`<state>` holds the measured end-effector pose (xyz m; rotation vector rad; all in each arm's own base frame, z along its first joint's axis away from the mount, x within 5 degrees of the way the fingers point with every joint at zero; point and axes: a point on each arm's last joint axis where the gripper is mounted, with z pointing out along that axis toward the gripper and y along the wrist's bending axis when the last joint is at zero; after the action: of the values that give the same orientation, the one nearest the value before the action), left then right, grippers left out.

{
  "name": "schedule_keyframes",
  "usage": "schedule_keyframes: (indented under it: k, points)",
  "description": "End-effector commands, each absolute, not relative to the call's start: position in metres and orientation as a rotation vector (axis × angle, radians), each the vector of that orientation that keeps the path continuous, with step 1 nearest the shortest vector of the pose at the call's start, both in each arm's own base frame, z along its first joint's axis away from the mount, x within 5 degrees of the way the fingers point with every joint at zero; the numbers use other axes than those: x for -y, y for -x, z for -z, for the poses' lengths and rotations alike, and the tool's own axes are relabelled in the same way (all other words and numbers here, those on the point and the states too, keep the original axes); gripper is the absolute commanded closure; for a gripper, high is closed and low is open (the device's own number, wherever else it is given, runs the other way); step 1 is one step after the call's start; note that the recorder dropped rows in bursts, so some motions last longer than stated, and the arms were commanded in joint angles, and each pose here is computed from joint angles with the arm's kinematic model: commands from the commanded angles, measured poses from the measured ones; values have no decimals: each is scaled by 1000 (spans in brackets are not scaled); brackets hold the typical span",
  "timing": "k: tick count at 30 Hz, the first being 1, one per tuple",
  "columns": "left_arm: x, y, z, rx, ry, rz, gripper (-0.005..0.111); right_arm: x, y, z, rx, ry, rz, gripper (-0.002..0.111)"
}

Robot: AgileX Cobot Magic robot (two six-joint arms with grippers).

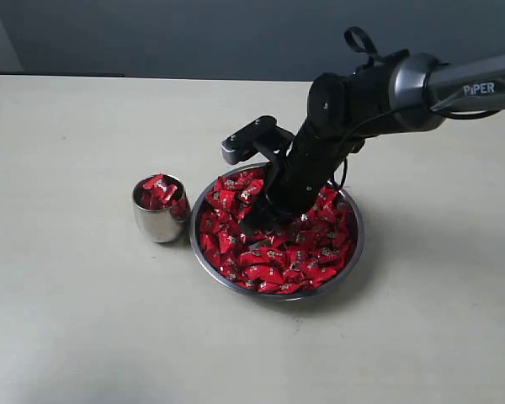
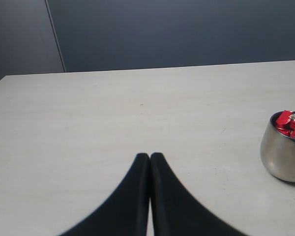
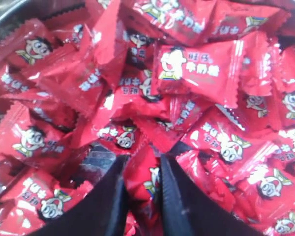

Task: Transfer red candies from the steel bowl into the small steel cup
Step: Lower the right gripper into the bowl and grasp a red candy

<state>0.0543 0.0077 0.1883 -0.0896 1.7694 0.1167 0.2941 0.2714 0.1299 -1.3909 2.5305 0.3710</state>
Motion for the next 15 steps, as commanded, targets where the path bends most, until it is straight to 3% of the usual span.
schedule_keyframes:
  k: [1, 6, 15]
  points:
    - [-8, -54, -187, -1767, 92, -114, 106, -271, -295, -133, -2536, 1398, -362, 87]
    - [-8, -54, -187, -1767, 92, -114, 106, -271, -295, -133, -2549, 1373, -366, 70]
    - [-8, -54, -187, -1767, 92, -114, 106, -271, -297, -133, -2522, 1367, -350, 69]
